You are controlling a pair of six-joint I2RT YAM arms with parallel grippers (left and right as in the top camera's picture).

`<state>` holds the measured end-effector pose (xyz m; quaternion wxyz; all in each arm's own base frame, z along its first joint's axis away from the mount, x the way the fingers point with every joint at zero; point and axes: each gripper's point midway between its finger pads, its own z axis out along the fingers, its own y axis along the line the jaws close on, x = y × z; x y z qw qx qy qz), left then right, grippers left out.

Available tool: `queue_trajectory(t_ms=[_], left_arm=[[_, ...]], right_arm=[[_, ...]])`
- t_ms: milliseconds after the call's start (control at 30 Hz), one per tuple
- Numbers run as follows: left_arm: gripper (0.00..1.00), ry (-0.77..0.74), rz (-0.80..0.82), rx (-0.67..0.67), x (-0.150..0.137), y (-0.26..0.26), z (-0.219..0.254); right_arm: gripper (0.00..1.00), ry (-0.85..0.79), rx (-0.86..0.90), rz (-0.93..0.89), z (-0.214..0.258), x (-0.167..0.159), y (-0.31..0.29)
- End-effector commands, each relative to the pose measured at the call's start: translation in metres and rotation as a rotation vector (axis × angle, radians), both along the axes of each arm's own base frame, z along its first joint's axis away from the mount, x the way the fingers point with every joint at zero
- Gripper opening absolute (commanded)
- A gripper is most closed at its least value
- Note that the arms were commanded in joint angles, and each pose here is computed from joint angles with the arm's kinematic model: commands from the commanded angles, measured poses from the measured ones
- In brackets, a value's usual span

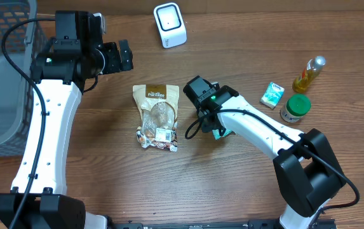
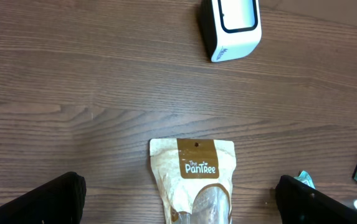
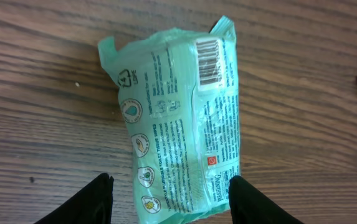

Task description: Scan the item barcode

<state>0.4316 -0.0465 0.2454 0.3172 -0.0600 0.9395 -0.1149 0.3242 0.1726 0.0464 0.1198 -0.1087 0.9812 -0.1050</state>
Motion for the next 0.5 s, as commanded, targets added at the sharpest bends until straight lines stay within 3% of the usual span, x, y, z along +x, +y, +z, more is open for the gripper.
queue_trajectory(t_ms=[0, 467], left_arm=[[0.99, -0.018, -0.02, 0.015, 0.002, -0.002, 0.005], [1.0, -0.018, -0.02, 0.015, 0.002, -0.002, 0.005]], right_arm=[[0.56, 0.006, -0.015, -0.012, -0.009, -0.006, -0.006], [0.4, -0.004, -0.008, -0.012, -0.036, -0.013, -0.012]])
